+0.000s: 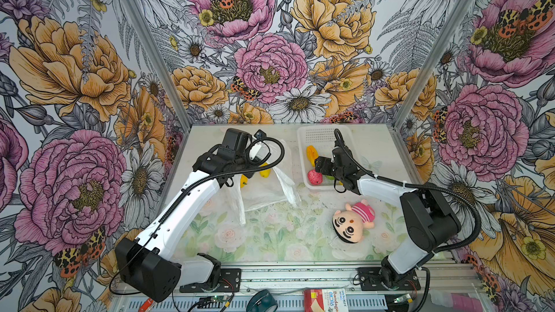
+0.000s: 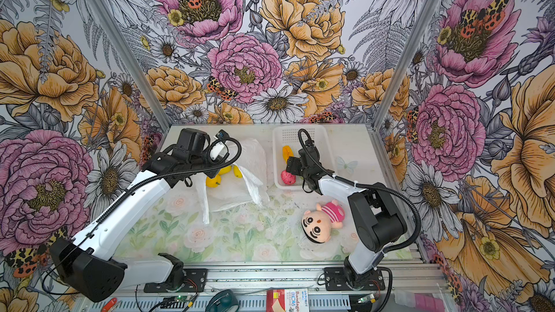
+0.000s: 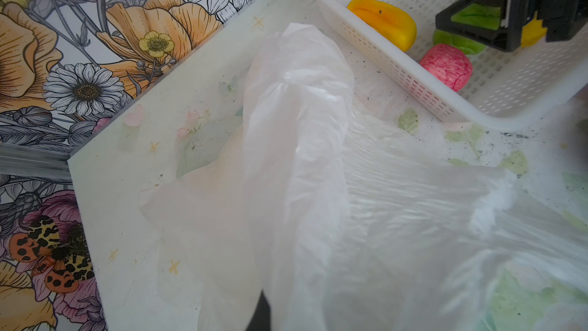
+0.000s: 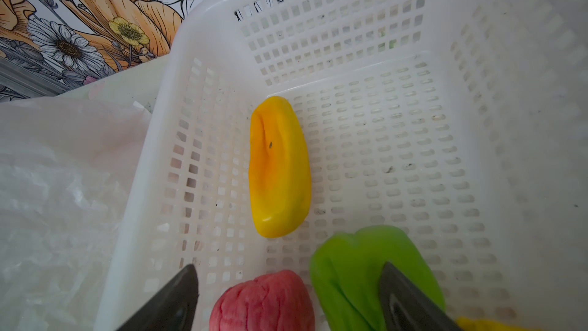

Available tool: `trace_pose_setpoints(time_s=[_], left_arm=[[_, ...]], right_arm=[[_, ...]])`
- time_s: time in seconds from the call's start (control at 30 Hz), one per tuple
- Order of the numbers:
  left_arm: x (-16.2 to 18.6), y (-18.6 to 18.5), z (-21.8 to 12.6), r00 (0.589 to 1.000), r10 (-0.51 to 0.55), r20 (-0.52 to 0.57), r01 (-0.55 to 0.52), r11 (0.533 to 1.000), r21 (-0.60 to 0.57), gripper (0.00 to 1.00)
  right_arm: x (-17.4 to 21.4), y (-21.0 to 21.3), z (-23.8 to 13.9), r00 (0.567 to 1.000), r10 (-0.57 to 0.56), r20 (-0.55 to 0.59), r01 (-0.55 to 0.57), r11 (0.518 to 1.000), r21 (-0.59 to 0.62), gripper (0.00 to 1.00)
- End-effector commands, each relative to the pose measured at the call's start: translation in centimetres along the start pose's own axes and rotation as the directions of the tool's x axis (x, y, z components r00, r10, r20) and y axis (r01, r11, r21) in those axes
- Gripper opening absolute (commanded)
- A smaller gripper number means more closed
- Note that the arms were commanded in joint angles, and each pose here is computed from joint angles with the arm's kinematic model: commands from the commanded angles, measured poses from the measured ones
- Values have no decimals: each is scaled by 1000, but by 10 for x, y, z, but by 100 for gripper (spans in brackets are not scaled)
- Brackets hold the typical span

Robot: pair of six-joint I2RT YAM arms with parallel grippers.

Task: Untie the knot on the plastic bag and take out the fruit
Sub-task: 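Move the right gripper back into the bag opening above the fruit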

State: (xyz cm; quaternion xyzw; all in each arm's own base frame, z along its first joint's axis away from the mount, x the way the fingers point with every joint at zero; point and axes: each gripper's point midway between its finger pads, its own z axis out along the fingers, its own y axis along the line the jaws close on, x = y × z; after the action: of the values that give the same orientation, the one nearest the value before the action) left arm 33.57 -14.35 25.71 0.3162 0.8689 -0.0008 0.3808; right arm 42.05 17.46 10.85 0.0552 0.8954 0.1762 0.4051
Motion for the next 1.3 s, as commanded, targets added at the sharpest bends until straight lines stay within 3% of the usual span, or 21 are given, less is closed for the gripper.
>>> trace_pose_setpoints(time_s=[0.0,0.23,0.5,0.7,0.97,1.1,1.27], left_arm=[[0,0,2,1000,19,4,-19,1000,-3,0],[0,-1,2,1000,18,5,-18,1000,-1,0],[0,-1,2,1000,18,5,-18,1000,-1,0],[0,0,2,1000,18,5,-18,1000,-3,0],[0,0,2,1000,18,5,-18,1000,-3,0],[0,0,2,1000,18,5,-18,1000,-2,0],[0,-1,3,1000,20,4,-20,1000,-1,0]], right_arm=[[-1,1,-16,1000,7,15,-7,1000,-26,92],[-18,23,-73,987,-34,155,50,993,-105,97],[-18,77,-155,911,-164,378,262,939,-224,96],[2,125,-204,835,-228,501,445,815,-371,85],[62,196,-256,714,-344,609,676,565,-474,78],[85,219,-255,666,-410,624,737,494,-462,78],[107,244,-231,651,-482,586,757,464,-459,74]])
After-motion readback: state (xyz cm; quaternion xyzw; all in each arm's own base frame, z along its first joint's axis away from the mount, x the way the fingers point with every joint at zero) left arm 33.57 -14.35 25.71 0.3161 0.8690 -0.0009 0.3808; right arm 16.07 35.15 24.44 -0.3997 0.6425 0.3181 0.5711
